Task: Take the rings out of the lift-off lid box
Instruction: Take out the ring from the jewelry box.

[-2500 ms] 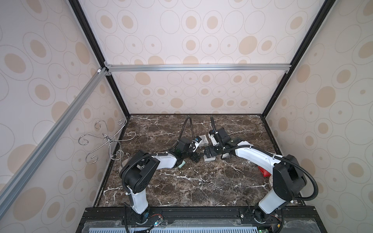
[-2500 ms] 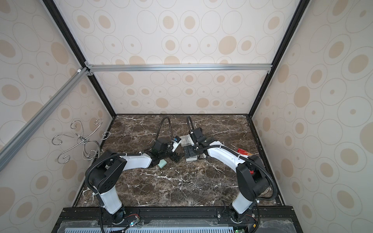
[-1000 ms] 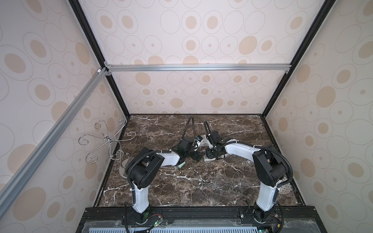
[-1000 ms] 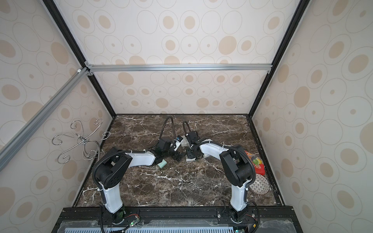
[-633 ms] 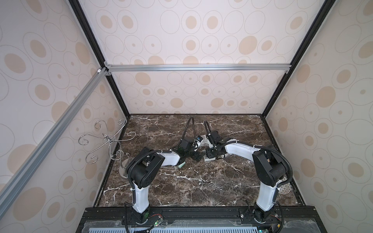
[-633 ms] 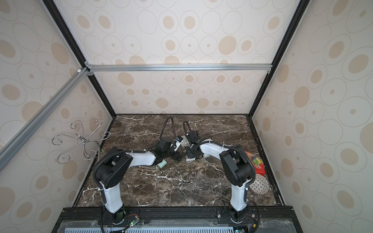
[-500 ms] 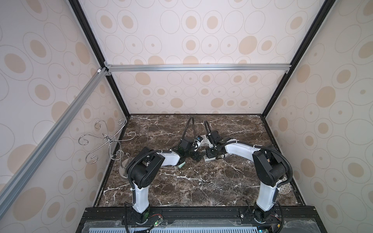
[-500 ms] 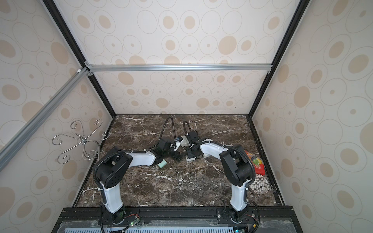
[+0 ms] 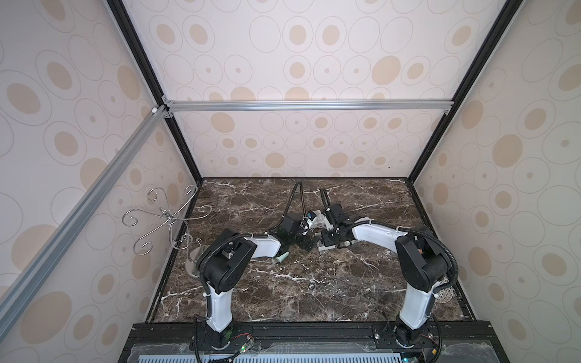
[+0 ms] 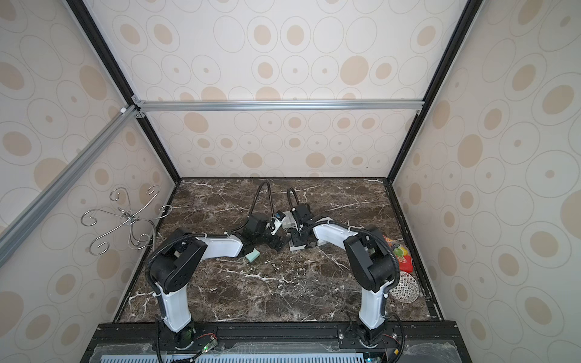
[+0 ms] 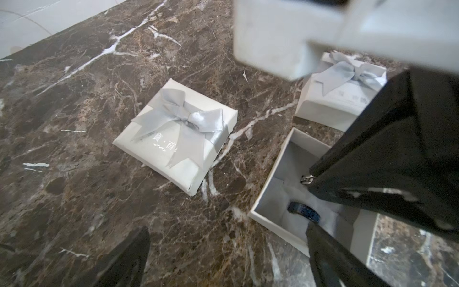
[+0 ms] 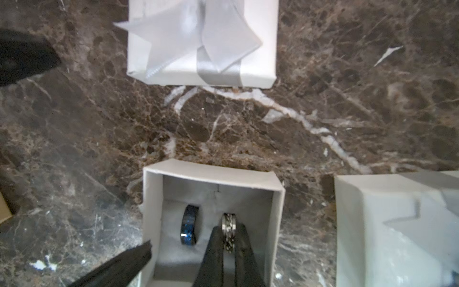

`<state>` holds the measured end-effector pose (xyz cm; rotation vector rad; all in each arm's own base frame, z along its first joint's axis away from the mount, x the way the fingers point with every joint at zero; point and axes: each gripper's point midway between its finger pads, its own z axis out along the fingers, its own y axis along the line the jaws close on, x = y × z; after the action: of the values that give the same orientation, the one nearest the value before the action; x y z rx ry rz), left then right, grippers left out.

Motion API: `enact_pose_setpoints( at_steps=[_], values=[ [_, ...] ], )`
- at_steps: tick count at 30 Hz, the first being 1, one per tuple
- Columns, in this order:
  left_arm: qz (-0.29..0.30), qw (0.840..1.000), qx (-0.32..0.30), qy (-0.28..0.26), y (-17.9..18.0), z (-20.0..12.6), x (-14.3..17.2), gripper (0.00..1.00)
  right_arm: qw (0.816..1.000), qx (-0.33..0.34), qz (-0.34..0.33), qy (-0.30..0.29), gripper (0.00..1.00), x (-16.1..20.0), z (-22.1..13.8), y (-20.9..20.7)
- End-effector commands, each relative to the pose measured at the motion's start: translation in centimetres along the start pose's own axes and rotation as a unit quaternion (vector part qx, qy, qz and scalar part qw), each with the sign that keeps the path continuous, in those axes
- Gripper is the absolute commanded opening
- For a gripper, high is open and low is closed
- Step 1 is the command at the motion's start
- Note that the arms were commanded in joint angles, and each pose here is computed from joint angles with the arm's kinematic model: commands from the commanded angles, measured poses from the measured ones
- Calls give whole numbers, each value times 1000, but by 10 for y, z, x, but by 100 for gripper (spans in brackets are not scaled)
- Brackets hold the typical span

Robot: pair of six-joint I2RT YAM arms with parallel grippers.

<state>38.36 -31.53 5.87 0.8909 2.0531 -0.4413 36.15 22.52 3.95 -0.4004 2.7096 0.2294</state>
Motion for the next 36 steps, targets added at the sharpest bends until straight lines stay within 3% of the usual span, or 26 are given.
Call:
enact_pose_setpoints(
  at_steps=[1,36],
  values=[
    [6,1000,-4,11,0,5,1,98,1000,-14,8,-19,0,-5,-12,1],
    [16,1000,-5,13,1,5,-1,98,987,-111,68,-89,0,-19,-31,4]
  ],
)
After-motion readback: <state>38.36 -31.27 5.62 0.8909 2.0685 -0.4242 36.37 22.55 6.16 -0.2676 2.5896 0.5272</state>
